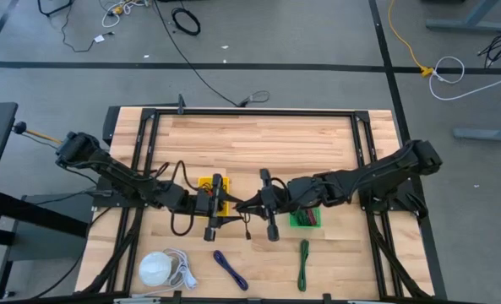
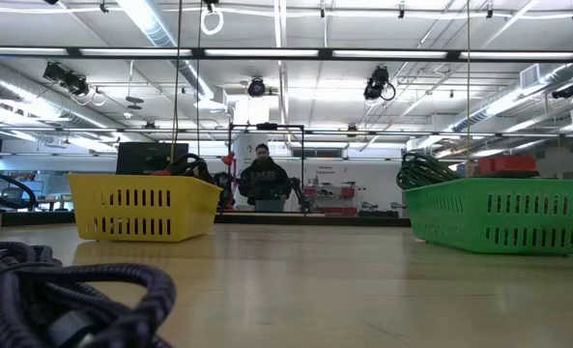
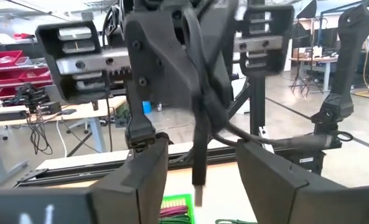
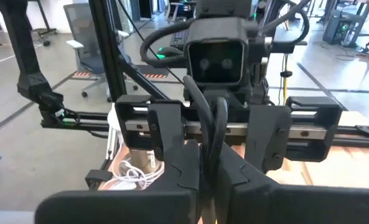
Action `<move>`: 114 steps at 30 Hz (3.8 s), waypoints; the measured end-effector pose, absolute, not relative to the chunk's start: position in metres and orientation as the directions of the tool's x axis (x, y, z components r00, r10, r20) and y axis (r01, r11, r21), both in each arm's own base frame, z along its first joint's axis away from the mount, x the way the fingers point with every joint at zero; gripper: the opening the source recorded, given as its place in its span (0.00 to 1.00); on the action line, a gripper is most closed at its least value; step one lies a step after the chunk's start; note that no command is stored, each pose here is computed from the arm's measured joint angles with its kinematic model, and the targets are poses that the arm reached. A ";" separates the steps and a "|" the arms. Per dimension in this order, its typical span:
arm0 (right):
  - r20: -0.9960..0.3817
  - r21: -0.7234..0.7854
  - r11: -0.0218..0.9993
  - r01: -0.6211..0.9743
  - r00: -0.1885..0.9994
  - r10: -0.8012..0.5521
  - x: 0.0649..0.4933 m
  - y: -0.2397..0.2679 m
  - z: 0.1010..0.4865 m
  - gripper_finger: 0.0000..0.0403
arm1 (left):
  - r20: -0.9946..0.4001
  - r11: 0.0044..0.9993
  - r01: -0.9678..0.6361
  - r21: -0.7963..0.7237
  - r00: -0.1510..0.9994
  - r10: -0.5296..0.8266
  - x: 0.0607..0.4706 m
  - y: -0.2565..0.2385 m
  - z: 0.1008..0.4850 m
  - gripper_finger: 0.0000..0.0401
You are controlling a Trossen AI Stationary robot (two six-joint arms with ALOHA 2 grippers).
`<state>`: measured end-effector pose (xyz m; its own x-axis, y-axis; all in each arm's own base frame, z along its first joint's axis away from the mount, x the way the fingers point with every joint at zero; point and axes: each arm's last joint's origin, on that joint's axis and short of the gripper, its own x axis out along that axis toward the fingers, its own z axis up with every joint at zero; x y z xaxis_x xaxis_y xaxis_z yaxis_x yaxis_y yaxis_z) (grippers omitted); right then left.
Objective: Pick & Place USB Port
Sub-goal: Put the black charger cable into the yellow bin
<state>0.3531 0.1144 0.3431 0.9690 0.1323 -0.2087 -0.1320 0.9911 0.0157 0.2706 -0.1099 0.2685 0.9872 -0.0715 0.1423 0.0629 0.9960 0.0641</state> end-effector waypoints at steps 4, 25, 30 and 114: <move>-0.204 0.023 0.989 -0.147 0.967 0.149 0.358 0.117 0.338 0.03 | 0.143 0.996 0.075 0.054 0.986 -0.082 0.271 -0.110 0.268 0.51; -0.200 0.023 0.980 -0.196 0.960 0.197 0.363 0.120 0.333 0.07 | 0.142 0.997 0.067 0.038 0.987 -0.072 0.271 -0.109 0.268 0.06; -0.226 0.005 0.988 -0.155 0.962 0.152 0.363 0.118 0.331 0.17 | 0.131 0.998 0.046 0.038 0.990 -0.050 0.271 -0.109 0.267 0.06; -0.737 0.082 0.970 0.230 0.669 -0.097 0.296 0.103 0.298 0.29 | -0.652 0.763 -0.644 -0.060 0.604 0.458 0.222 -0.098 0.167 0.28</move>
<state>0.2963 0.1030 0.2976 0.6694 -0.0968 -0.7365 0.2304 0.9696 0.0820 0.2221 -0.0979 0.1672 0.6038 0.4583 -0.6522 -0.6439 0.7627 -0.0602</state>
